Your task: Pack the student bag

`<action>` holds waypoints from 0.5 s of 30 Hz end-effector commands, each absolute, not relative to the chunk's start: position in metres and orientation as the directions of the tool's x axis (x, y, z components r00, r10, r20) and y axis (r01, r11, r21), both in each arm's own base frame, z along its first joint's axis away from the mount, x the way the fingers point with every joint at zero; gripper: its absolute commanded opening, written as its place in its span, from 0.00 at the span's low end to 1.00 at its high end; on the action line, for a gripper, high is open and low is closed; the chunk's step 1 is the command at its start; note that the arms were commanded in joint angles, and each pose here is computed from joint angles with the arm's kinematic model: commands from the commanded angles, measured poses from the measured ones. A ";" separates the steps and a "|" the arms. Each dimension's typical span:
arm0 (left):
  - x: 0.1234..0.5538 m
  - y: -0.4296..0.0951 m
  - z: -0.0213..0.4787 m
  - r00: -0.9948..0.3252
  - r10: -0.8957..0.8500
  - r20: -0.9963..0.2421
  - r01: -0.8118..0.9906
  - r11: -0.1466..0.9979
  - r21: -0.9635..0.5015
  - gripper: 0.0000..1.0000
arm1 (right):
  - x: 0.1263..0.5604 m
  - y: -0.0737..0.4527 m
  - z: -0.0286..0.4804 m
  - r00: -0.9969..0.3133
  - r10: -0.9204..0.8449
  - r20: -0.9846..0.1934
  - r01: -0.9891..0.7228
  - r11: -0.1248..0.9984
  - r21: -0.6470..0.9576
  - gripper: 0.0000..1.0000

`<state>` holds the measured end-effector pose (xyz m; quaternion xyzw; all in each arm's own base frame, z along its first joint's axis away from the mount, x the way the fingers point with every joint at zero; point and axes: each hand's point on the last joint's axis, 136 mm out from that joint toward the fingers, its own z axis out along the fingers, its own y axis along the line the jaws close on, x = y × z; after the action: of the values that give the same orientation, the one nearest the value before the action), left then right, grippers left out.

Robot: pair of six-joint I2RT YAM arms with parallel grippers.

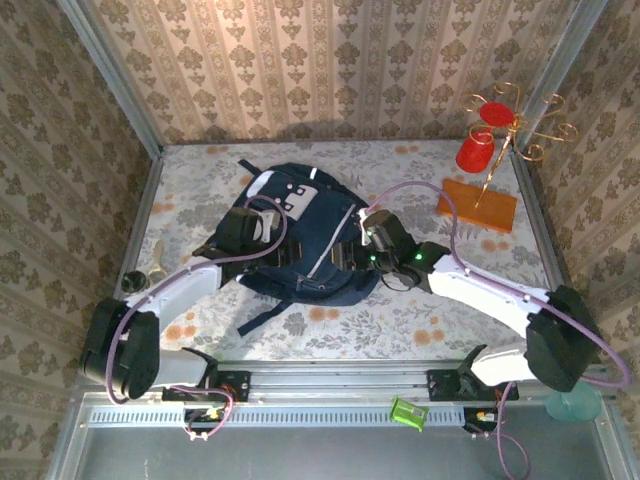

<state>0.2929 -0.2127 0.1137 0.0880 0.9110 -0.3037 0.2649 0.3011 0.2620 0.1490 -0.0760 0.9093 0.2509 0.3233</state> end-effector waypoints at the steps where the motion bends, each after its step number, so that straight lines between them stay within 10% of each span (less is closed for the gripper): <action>1: 0.299 -0.222 0.124 -0.837 0.017 -0.547 0.354 0.778 -0.518 0.60 | 0.319 0.266 0.135 -0.786 0.074 -0.613 -0.240 0.878 0.413 0.59; 15: 0.281 -0.225 0.094 -0.886 -0.025 -0.462 0.282 0.762 -0.582 0.24 | 0.378 0.240 0.123 -0.779 -0.026 -0.627 -0.246 0.932 0.267 0.28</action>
<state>0.2965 -0.2207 0.1064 0.0843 0.9073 -0.3215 0.2576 0.3616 0.2487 0.1189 -0.0529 0.9272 0.2003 0.3122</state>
